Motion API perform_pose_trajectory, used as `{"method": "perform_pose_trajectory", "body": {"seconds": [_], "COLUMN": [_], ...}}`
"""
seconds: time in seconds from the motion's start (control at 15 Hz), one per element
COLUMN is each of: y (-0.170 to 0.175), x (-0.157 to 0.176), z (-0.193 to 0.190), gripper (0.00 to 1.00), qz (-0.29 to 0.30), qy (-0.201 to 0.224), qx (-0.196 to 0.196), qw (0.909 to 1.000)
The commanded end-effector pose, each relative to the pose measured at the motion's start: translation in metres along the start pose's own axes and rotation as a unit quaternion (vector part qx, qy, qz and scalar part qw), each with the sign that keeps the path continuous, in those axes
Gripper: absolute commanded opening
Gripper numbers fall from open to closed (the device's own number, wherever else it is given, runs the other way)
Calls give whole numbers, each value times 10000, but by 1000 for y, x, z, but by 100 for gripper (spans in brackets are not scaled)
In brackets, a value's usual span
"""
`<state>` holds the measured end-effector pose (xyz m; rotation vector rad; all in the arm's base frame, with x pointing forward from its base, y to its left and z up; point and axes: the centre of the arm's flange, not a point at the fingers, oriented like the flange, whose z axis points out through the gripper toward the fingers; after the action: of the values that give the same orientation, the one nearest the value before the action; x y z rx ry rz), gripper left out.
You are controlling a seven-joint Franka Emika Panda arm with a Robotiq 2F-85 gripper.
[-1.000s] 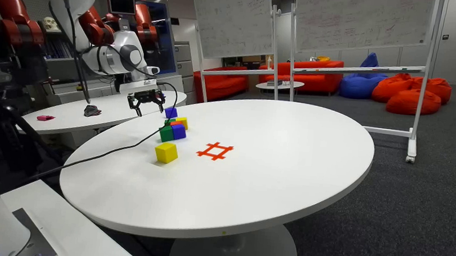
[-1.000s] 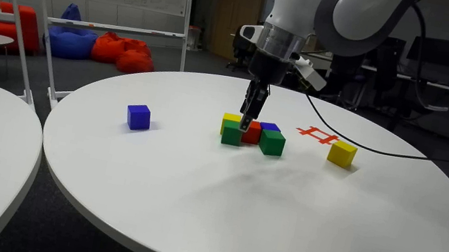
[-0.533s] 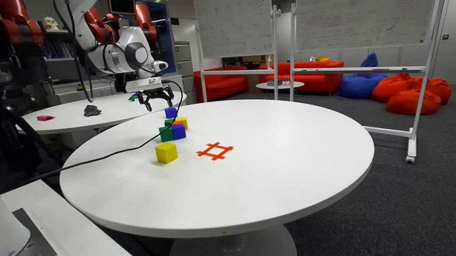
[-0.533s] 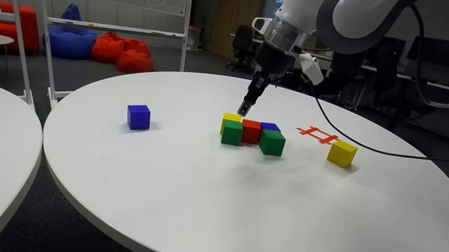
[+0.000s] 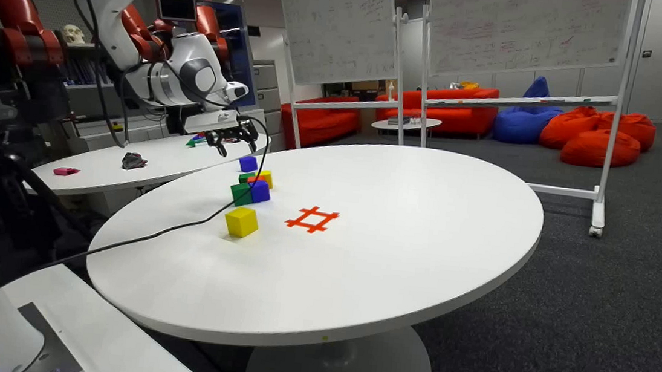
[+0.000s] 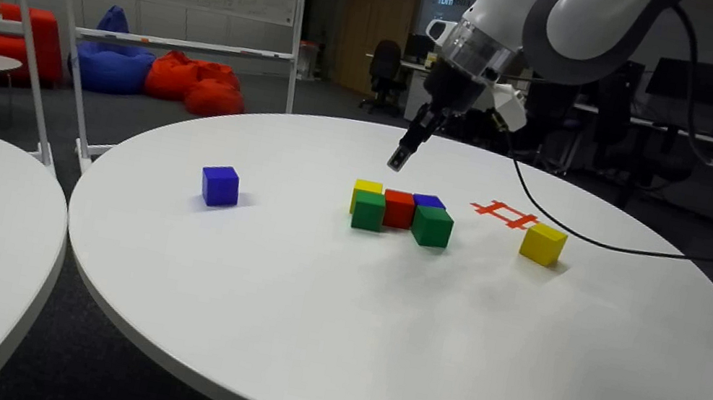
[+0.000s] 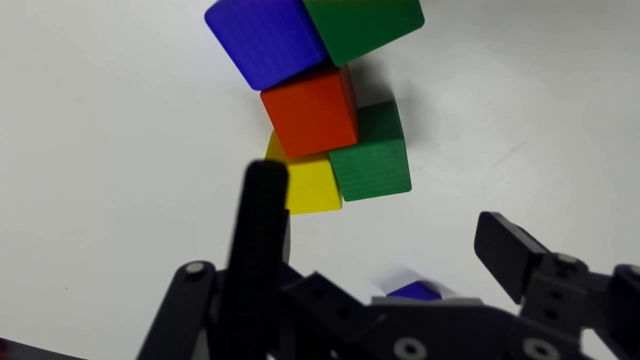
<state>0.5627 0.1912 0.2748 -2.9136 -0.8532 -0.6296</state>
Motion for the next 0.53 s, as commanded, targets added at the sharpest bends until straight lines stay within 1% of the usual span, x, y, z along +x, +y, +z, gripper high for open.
{"method": "perform_pose_trajectory", "body": {"seconds": [0.0, 0.33, 0.47], "y": [0, 2, 12], "x": [0, 0, -2], "z": [0, 0, -5], "gripper": [100, 100, 100], "qz": [0, 59, 298], "qy": [-1, -10, 54], "qx": [0, -58, -194], "qw": [10000, 10000, 9994]}}
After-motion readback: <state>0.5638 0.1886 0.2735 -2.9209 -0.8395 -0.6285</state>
